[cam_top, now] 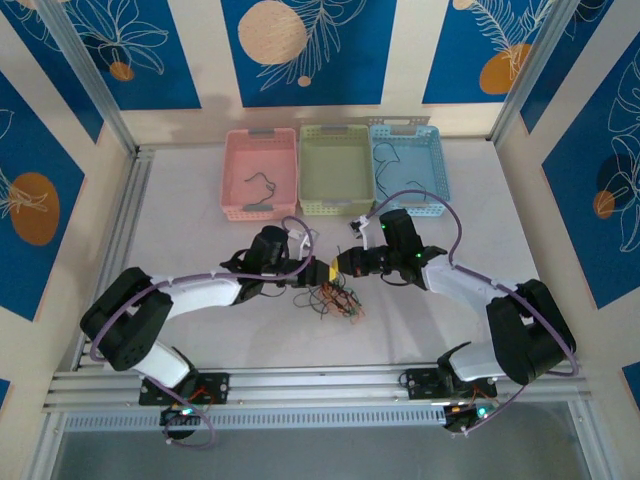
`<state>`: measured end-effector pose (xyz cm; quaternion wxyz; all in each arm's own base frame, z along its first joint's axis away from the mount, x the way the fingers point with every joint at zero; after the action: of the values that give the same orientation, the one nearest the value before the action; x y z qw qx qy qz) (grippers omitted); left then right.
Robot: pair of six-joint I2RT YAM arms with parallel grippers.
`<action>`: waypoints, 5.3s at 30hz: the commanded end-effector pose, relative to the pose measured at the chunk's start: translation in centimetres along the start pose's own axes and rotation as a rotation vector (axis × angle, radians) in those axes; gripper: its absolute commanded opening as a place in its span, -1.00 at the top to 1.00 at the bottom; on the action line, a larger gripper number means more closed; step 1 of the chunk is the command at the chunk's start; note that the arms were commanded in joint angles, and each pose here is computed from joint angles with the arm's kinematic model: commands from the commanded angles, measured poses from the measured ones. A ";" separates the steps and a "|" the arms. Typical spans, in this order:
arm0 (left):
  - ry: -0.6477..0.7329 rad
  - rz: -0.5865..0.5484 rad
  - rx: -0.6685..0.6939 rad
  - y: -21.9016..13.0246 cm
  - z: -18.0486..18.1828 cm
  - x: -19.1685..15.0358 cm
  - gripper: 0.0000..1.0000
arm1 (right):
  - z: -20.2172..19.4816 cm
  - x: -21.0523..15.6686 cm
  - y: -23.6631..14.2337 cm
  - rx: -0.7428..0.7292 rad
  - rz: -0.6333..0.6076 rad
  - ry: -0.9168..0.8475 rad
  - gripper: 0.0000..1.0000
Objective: Untangle the cables
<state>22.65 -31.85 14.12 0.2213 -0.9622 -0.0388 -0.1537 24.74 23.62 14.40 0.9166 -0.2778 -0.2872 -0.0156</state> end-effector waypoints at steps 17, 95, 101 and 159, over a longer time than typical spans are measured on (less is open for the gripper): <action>-0.199 -0.394 0.253 -13.0 7.6 2.2 1.00 | -5.3 1.0 -8.9 -0.206 -0.256 0.215 1.00; 0.062 0.027 0.091 -3.2 2.0 -1.2 1.00 | 4.0 -0.3 0.0 0.179 0.080 -0.112 1.00; -0.023 -0.056 0.096 -2.9 1.9 0.5 1.00 | 7.8 -1.6 0.3 0.209 0.128 -0.299 1.00; -0.197 -0.503 0.319 -23.4 6.1 4.1 1.00 | -9.0 -0.2 -18.4 -0.437 -0.569 0.451 1.00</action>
<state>24.60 -8.90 18.07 0.3118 -0.8973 -0.3026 -0.0778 25.75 5.25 18.22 0.8527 -0.3364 -0.1769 -0.3584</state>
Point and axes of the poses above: each hand's point on the last joint's axis, 136 mm out from that joint toward the fingers, its own y axis out along the fingers, its own z axis along the line the jaws close on, x = y × z, the point moved 3 cm from there along -y, back along the fingers, and after that the axes turned 5 degrees about -y, right-handed, at the moved point
